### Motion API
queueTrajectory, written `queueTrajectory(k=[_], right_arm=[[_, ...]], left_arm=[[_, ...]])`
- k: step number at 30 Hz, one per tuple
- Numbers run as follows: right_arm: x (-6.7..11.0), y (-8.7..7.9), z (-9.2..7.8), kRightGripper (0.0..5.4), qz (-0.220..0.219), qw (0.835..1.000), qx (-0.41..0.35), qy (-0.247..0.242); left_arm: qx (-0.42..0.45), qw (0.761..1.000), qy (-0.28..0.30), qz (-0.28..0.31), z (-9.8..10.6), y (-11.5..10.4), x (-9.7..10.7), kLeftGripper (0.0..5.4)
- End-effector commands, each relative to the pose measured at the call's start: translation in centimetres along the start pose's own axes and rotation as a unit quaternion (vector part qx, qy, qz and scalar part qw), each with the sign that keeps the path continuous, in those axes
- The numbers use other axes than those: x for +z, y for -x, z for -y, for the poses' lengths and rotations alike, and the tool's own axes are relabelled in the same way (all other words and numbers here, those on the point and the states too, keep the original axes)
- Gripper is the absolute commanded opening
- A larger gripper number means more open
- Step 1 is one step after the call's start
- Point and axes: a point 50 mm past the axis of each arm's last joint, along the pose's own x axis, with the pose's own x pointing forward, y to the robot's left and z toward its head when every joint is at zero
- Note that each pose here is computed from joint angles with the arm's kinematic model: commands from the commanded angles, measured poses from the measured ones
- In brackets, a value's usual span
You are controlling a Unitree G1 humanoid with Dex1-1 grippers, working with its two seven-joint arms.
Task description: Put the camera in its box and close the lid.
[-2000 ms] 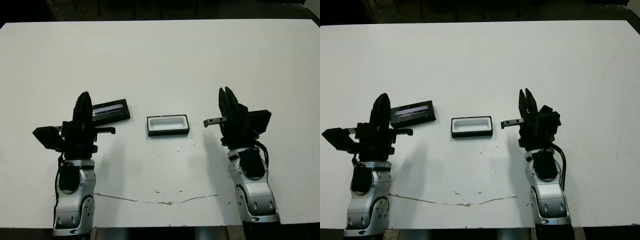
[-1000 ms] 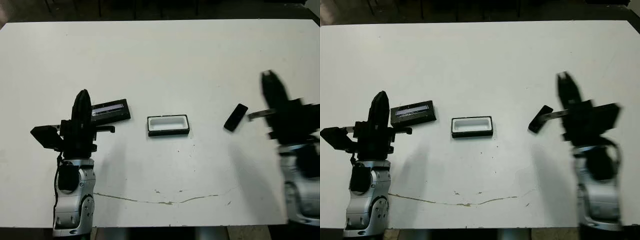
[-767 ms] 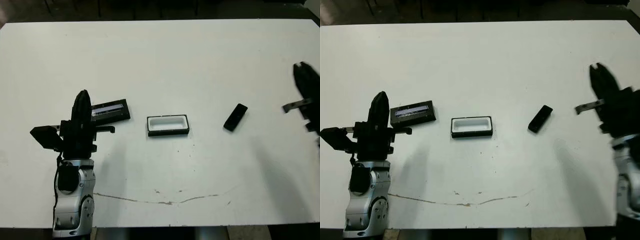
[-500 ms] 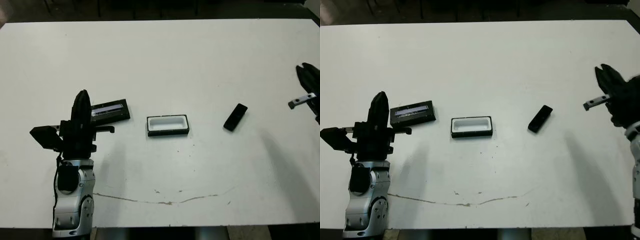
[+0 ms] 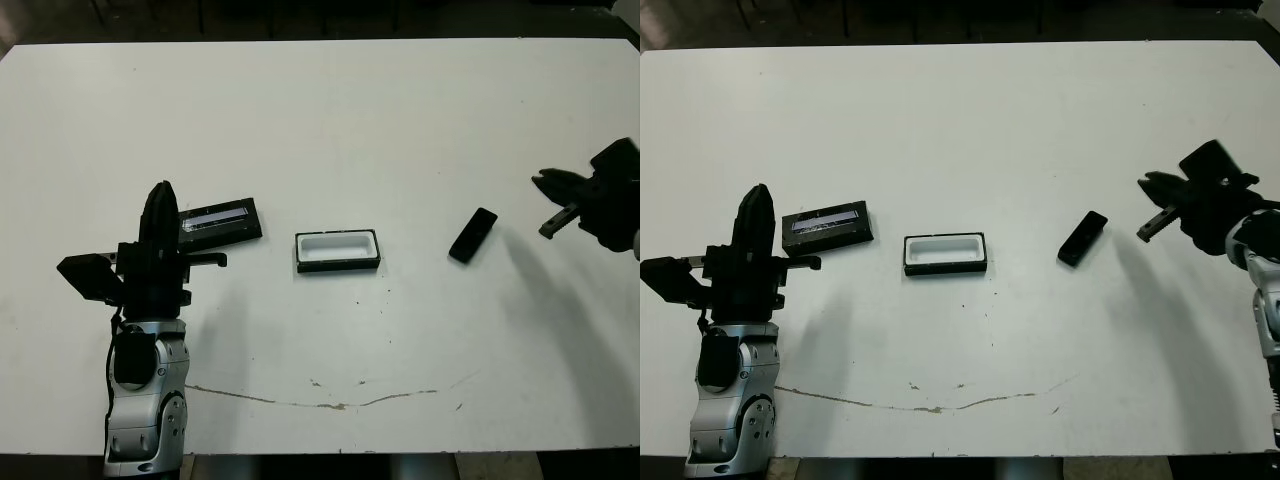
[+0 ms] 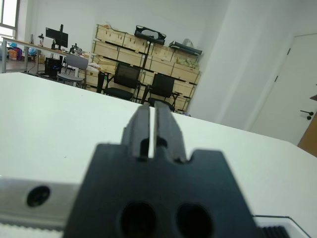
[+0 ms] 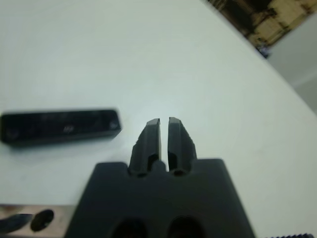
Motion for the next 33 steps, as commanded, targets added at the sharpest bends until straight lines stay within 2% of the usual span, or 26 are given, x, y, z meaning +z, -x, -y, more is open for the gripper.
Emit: queueTrajectory(k=[1, 19, 21, 27, 33], right_arm=[[-0.7, 0.0, 0.1, 0.0, -0.038, 0.998, 0.045, 0.026], [-1.0, -0.8, -0.5, 0.0, -0.092, 0.983, 0.145, 0.058], [-1.0, -1.0, -0.7, 0.0, -0.094, 0.982, 0.152, 0.068], [-1.3, -1.9, -1.1, 0.0, -0.082, 0.979, 0.18, 0.055], [-1.2, -2.9, -1.8, 0.0, -0.094, 0.977, 0.18, 0.071]], left_arm=[[0.005, 1.0, -0.001, -0.019, -0.3, 0.5, -0.6, 0.01], [0.001, 1.0, -0.003, -0.018, -0.4, 0.5, -0.7, 0.01], [0.002, 1.0, 0.001, -0.02, -0.4, 0.5, -0.7, 0.01], [0.0, 1.0, 0.0, -0.02, -0.3, 0.6, -0.8, 0.01], [0.0, 1.0, 0.003, -0.02, -0.4, 0.7, -0.8, 0.01]])
